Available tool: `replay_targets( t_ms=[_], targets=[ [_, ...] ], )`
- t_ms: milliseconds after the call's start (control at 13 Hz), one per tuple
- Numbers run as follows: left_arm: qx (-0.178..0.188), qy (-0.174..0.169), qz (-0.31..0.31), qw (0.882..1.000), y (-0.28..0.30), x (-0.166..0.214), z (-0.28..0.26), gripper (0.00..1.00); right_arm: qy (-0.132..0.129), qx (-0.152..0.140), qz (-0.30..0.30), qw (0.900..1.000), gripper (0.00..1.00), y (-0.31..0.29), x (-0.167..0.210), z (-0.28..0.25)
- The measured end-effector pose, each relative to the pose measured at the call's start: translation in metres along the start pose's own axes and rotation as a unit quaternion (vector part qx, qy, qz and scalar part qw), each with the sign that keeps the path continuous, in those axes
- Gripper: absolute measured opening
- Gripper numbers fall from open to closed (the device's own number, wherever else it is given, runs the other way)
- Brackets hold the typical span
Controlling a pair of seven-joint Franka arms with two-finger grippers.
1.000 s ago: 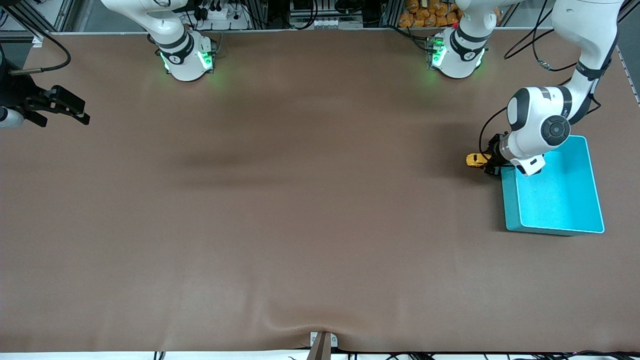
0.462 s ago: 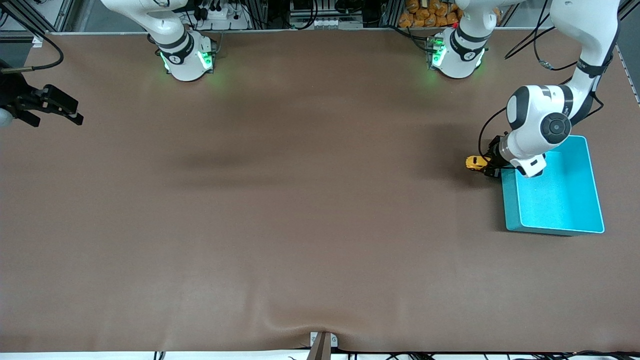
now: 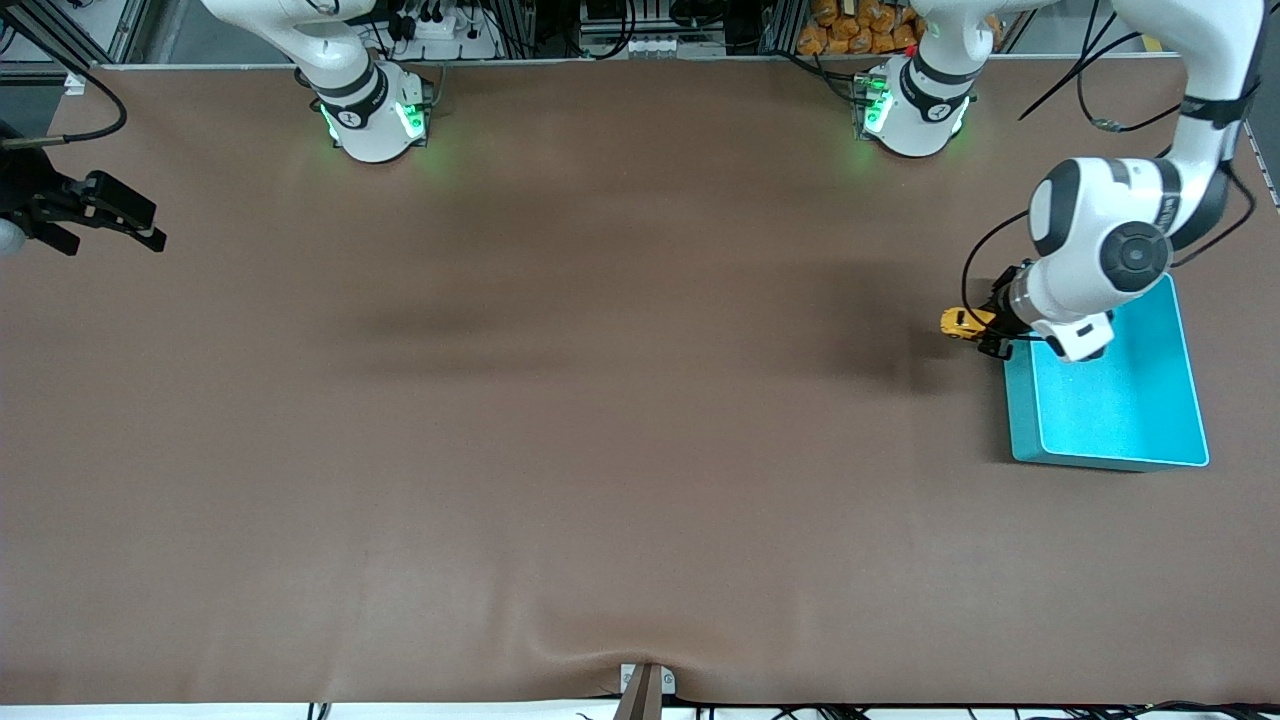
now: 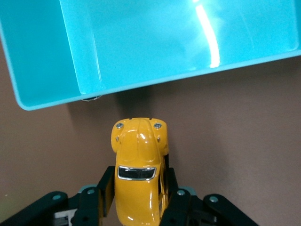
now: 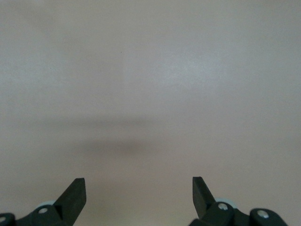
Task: Wind and store yellow beetle car
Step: 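Lift the car with the left gripper over the bin rim, then lower the held car into the teal bin with the left gripper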
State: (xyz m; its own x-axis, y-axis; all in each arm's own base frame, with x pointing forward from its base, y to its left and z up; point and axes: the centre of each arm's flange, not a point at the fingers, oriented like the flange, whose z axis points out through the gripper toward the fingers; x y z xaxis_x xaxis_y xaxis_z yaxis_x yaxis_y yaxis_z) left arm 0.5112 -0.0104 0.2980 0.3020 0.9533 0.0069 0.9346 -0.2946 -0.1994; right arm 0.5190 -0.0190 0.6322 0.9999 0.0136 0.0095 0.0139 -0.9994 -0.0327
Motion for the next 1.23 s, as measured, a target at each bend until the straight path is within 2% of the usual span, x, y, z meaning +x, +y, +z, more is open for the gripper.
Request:
replay_targets(
  t_ms=[231, 462, 692, 846, 1077, 1231],
  targets=[
    [-0.007, 0.005, 0.079, 0.997, -0.001, 0.016, -0.030, 0.46, 0.005, -0.006, 0.000, 1.000, 1.00, 0.001, 0.000, -0.004],
    [-0.018, 0.008, 0.182, 0.983, -0.012, 0.059, -0.041, 0.46, 0.012, -0.013, 0.000, 1.000, 1.00, 0.002, 0.001, -0.012],
    [-0.029, 0.009, 0.281, 0.959, -0.037, 0.127, -0.045, 0.46, 0.013, -0.015, 0.000, 1.000, 1.00, 0.003, 0.001, -0.012],
    [-0.023, 0.016, 0.333, 0.943, -0.044, 0.153, -0.038, 0.46, 0.013, -0.020, 0.000, 1.000, 1.00, 0.004, 0.001, -0.013],
    [0.018, 0.057, 0.397, 0.916, -0.029, 0.161, -0.005, 0.46, 0.014, -0.022, 0.000, 1.000, 1.00, 0.005, 0.001, -0.014],
    [0.030, 0.070, 0.432, 0.899, -0.016, 0.158, 0.016, 0.46, 0.014, -0.022, 0.000, 1.000, 1.00, 0.005, 0.001, -0.014]
  ],
)
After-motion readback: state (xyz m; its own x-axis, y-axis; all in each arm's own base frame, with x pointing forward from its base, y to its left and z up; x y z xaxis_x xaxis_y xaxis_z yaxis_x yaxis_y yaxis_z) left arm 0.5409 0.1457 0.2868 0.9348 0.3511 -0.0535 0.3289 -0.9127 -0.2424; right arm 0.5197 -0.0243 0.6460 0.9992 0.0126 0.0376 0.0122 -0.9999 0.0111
